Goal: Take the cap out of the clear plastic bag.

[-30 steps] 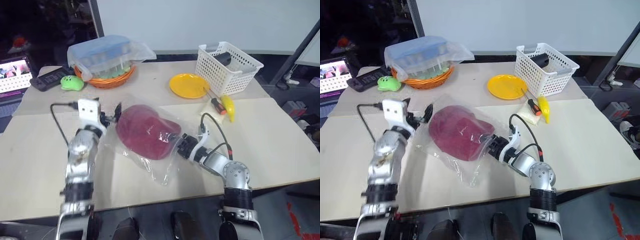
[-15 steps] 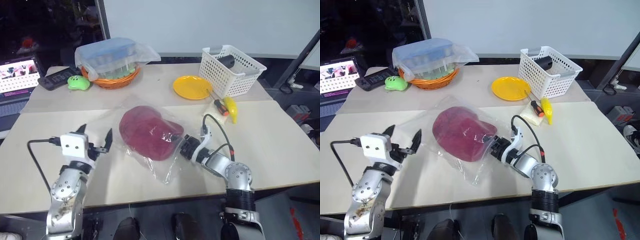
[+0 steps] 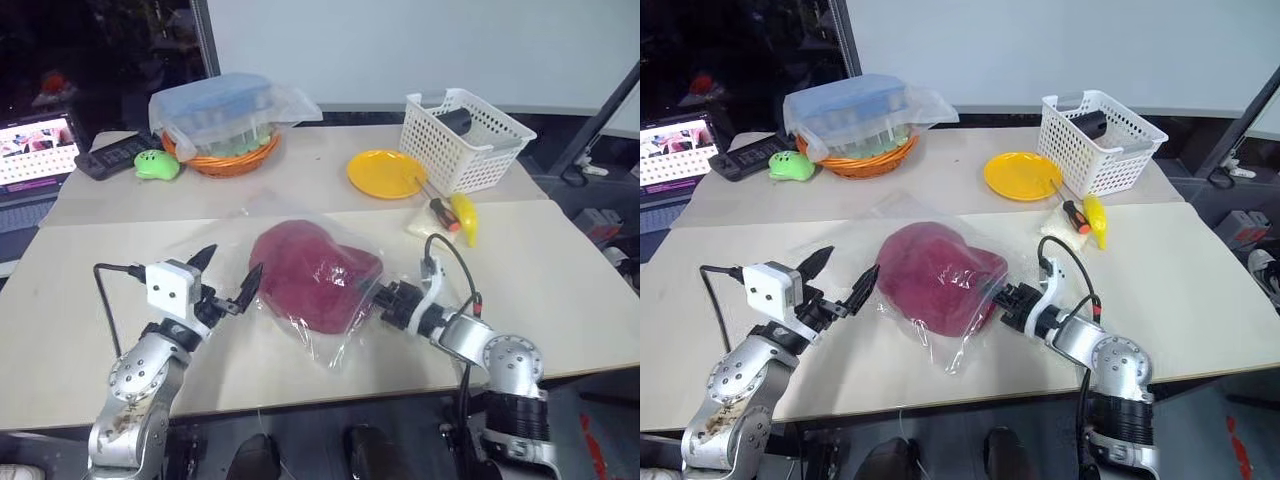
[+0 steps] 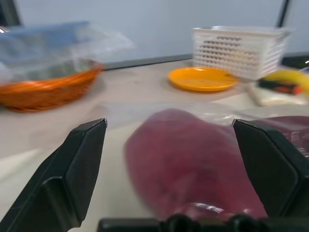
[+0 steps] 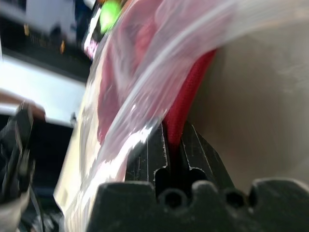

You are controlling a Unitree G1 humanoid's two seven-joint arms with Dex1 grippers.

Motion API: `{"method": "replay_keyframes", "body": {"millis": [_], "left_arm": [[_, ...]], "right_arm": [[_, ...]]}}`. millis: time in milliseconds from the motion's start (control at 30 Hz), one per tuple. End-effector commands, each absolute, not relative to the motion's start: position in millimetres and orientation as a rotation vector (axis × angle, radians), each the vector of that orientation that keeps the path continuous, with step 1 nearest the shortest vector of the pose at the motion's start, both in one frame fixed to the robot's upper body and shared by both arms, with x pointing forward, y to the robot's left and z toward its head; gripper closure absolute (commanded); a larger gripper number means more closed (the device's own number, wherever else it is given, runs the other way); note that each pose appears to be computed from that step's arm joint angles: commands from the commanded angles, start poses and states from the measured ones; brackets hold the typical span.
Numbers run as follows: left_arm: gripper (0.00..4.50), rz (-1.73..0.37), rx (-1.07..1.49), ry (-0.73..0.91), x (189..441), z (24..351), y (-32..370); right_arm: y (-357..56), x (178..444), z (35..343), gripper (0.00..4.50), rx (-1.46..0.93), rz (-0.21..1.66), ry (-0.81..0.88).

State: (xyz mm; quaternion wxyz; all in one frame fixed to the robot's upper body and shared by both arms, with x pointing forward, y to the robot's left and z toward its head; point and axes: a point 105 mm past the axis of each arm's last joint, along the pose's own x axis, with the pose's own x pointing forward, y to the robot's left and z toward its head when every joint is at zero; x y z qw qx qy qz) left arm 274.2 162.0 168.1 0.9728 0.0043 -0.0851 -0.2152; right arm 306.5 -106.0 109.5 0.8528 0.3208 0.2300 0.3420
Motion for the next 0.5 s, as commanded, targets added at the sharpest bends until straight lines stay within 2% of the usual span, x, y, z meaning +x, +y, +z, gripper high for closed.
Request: {"method": "replay_keyframes", "body": {"millis": [33,267,500], "left_arm": [[0.00,-0.583,-0.031,-0.169,266.9,180.4,147.5],[0.00,-0.803,-0.028,-0.081,259.2,181.7,130.6],[0.00,-0.857,-0.033,-0.064,262.2,183.5,122.0]], "right_arm": [[-109.0,291.2,112.4,4.46,0.513,0.790,0.510],[-139.6,278.8,107.1,4.46,0.237,0.809,0.544],[-186.5,274.6,106.3,4.46,0.227,0.704,0.564]]}}
